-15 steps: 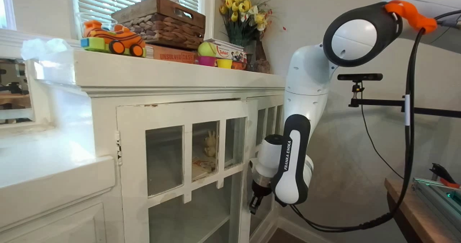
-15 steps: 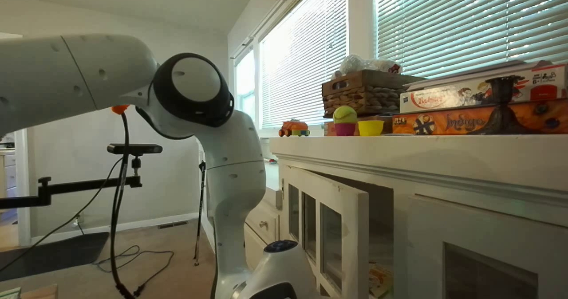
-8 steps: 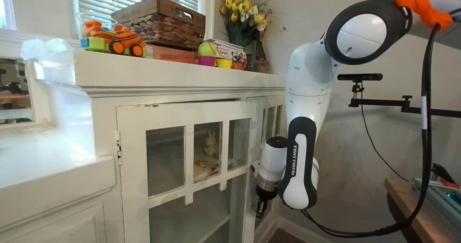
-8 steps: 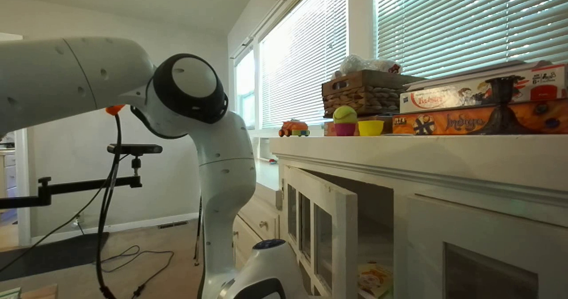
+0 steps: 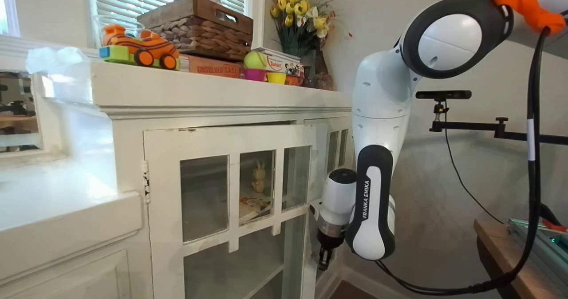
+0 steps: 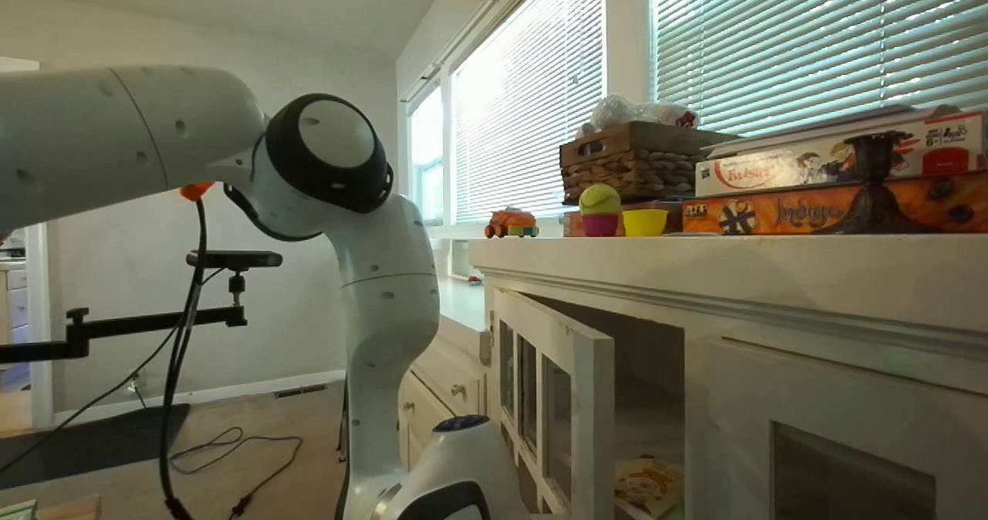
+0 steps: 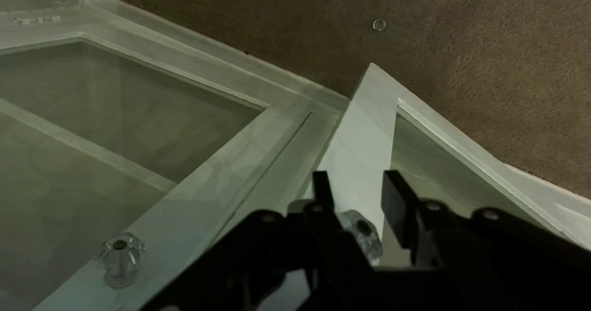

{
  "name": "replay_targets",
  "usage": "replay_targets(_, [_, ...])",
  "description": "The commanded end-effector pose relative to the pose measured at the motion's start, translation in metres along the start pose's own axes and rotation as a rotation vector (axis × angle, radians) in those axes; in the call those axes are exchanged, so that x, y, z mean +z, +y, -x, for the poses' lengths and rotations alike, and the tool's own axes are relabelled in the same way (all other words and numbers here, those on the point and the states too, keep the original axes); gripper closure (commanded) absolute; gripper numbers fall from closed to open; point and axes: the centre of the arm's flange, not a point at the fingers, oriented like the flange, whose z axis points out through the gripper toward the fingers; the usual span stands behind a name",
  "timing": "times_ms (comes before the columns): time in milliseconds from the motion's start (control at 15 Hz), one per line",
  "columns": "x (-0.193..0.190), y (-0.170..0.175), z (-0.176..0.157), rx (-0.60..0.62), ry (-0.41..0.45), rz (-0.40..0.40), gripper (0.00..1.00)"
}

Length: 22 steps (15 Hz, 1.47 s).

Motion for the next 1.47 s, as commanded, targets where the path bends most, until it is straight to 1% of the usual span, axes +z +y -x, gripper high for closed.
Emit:
replay_targets(0, [-0.018, -0.031, -0.01, -0.047, 0.022, -0.055, 0.91])
replay_targets(400, [-0.027, -0.046, 0.001, -0.082, 0.043, -0.073, 0.91])
replay_targets(1000, [-0.048, -0.087, 0.028, -0.16, 0.063, -0.104, 0.91])
replay_targets(1400, [-0.059, -0.105, 0.042, -0.197, 0.077, -0.134, 0.91])
